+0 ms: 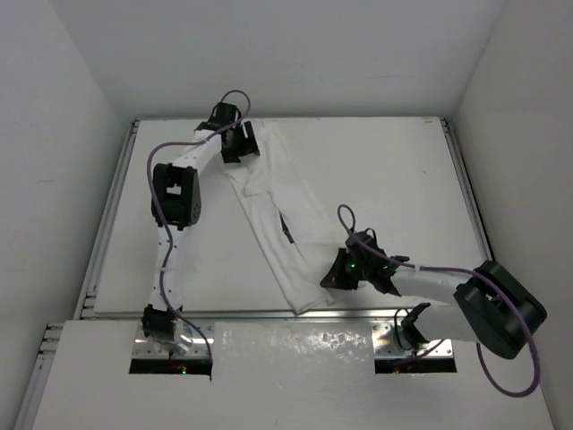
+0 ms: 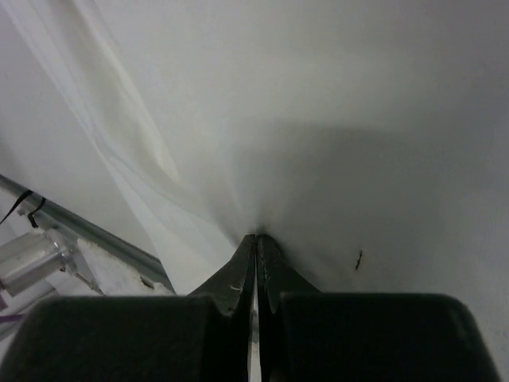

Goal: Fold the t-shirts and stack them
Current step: Rotate the tshirt 90 degrees

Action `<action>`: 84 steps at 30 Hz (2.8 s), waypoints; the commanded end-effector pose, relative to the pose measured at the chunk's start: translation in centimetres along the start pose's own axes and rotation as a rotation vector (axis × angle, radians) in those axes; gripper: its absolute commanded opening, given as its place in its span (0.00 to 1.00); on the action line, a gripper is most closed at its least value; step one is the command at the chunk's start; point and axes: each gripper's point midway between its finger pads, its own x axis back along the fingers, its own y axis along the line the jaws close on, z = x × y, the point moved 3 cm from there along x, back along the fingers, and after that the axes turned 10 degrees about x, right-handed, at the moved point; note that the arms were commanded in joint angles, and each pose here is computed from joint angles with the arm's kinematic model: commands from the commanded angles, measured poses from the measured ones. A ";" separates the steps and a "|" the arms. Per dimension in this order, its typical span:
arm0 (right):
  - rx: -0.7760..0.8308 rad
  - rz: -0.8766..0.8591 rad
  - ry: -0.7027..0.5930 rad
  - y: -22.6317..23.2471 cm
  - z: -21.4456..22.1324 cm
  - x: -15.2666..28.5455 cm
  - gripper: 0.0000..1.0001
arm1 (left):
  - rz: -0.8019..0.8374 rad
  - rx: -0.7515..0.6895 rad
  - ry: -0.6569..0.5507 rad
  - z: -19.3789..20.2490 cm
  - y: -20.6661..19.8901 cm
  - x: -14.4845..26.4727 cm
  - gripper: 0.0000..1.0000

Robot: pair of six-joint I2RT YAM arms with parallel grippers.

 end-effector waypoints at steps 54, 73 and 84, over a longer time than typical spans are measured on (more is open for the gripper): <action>0.111 0.113 0.117 -3.1 -23.8 -9.1 0.21 | 0.157 -0.117 0.014 3.0 -5.6 -5.7 0.71; 0.198 0.172 -0.121 -2.1 -33.9 -6.0 0.40 | 0.251 -0.077 -0.146 1.8 -9.3 1.2 0.77; 0.290 0.148 -0.221 -1.5 -40.3 -7.0 0.36 | 0.276 -0.104 -0.174 0.7 -10.6 3.3 0.62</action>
